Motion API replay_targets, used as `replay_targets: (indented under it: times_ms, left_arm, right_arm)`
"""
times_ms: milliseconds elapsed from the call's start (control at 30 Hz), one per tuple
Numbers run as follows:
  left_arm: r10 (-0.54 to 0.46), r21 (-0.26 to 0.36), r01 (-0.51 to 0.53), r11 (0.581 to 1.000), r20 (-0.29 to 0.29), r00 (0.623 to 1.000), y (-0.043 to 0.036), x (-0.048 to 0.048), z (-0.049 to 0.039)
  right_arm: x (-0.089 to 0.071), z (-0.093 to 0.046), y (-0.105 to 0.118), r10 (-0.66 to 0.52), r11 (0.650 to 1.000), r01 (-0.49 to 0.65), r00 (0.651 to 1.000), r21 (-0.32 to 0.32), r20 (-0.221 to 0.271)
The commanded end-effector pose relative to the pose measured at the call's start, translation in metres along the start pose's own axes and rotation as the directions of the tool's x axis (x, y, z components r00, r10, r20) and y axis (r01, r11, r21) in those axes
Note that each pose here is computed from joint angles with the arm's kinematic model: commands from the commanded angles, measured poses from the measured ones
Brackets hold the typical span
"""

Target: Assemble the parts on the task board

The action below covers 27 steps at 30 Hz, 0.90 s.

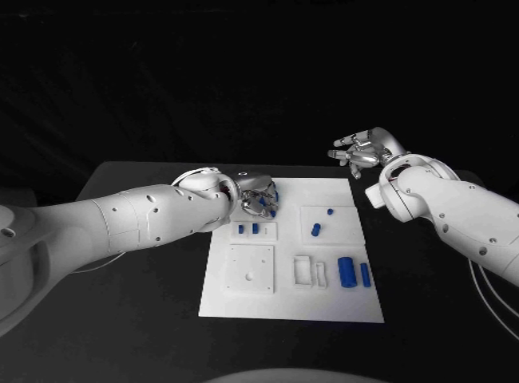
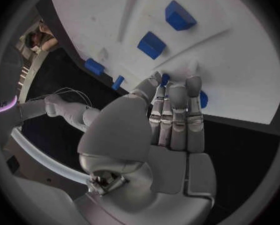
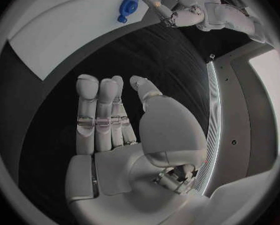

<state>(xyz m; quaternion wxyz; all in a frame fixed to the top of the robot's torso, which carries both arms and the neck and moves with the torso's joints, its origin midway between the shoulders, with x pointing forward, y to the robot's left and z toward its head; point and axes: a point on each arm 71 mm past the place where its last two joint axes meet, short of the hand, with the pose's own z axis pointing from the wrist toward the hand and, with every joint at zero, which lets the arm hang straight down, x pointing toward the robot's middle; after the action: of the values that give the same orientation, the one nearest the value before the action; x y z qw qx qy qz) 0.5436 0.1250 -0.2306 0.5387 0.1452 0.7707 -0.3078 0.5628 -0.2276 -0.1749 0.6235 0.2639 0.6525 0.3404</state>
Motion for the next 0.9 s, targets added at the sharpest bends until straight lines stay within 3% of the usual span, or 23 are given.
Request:
replay_targets:
  times_ms: [33,900]
  left_arm:
    - [0.003,-0.003,-0.003,1.000,-0.013,1.000,-0.0015,0.0013,0.0009]
    - [0.009,-0.019,-0.009,1.000,-0.001,1.000,-0.0064,0.0026,0.0051]
  right_arm:
    - [0.0009,-0.0003,0.0020,-0.013,1.000,0.012,1.000,-0.013,-0.007]
    - [0.0037,-0.0008,0.0058,-0.037,0.999,0.036,0.999,-0.029,-0.017]
